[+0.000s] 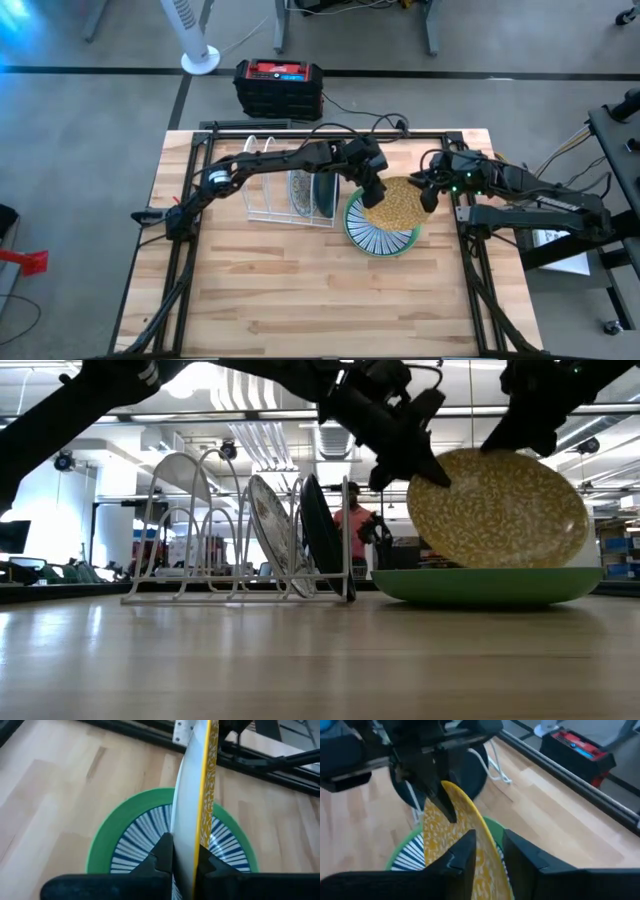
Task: Sort dishes
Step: Put the yellow plate in the dish rack
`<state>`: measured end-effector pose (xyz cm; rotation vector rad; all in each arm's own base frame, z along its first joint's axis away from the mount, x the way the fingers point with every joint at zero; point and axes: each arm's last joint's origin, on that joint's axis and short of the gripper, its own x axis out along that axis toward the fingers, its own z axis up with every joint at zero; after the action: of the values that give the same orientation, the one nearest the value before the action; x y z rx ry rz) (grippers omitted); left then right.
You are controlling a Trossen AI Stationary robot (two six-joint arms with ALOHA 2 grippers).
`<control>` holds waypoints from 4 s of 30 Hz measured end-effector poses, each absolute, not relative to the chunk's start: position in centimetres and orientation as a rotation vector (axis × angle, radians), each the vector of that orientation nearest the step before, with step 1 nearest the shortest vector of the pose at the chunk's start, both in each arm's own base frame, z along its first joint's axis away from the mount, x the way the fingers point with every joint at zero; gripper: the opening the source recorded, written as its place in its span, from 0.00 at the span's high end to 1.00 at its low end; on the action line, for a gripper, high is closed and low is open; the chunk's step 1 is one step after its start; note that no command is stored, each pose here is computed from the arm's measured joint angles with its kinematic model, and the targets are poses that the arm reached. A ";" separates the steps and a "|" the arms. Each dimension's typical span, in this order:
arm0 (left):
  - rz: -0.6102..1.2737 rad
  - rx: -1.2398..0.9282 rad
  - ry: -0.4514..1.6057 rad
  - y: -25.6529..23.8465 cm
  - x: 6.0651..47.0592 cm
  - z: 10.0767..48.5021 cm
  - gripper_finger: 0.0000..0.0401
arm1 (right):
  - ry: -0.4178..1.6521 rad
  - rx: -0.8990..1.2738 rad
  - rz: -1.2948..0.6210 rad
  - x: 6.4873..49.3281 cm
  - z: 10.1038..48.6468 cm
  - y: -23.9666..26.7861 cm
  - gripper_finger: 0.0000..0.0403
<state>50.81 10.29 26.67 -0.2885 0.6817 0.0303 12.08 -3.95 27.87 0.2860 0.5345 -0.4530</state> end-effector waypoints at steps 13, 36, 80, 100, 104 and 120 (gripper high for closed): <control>0.138 -0.205 0.747 7.4 50.1 30.5 0.99 | 0.373 0.331 -0.452 11.0 32.3 -3.6 0.59; 0.707 0.104 0.515 -3.0 40.6 43.5 0.99 | 0.344 0.317 -0.448 7.8 35.3 -2.7 0.55; 1.136 0.131 0.582 -0.4 30.1 46.0 0.99 | 0.469 0.361 -0.473 10.9 31.0 -3.6 0.55; 1.272 -0.065 0.524 -0.6 27.1 39.6 0.99 | 0.448 0.371 -0.473 11.2 30.9 -3.7 0.55; 1.292 -0.076 0.526 -0.6 27.1 38.7 0.99 | 0.452 0.372 -0.474 11.3 30.8 -3.7 0.55; 1.330 -0.115 0.562 -1.0 29.5 35.6 0.99 | 0.525 0.376 -0.483 12.7 30.0 -4.1 0.55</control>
<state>29.54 -0.98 35.62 -0.1155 0.5617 1.3303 12.67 -4.14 29.98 0.3760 0.5250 -0.4829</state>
